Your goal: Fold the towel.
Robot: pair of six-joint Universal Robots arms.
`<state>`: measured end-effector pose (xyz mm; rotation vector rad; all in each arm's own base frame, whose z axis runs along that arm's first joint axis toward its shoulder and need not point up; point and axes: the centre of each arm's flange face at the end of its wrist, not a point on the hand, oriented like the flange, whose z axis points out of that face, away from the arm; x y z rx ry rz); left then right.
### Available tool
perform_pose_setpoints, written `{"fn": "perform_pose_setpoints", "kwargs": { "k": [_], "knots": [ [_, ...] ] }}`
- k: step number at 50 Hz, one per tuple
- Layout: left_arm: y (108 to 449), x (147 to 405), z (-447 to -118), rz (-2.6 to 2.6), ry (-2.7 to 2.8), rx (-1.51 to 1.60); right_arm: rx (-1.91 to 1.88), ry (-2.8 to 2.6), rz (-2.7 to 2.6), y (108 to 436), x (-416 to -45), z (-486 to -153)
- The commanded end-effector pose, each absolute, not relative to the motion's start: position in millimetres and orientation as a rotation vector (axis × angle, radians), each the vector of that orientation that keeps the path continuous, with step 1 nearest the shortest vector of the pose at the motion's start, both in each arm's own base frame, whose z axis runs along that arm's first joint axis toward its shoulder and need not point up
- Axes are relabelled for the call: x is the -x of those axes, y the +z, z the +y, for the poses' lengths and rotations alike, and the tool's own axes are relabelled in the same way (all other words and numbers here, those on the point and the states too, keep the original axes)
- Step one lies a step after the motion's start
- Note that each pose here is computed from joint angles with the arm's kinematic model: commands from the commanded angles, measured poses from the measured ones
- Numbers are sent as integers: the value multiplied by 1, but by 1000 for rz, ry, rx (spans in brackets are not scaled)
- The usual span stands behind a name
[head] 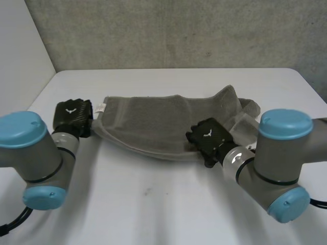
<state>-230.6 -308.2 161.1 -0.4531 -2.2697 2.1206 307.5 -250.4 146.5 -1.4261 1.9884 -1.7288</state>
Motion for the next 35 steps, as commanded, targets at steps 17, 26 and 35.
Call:
{"fn": "perform_pose_setpoints", "kwargs": {
  "k": [17, 26, 35],
  "knots": [
    [173, 211, -290, -2261, 2102, 466, 1407, -1679, 2085, 223, -276, -308],
    [175, 209, -290, -2257, 2114, 458, 1620, -1739, 2131, 188, -276, -343],
    [175, 209, -290, -2256, 2113, 459, 1776, -1798, 2129, 156, -274, -364]
  ]
}}
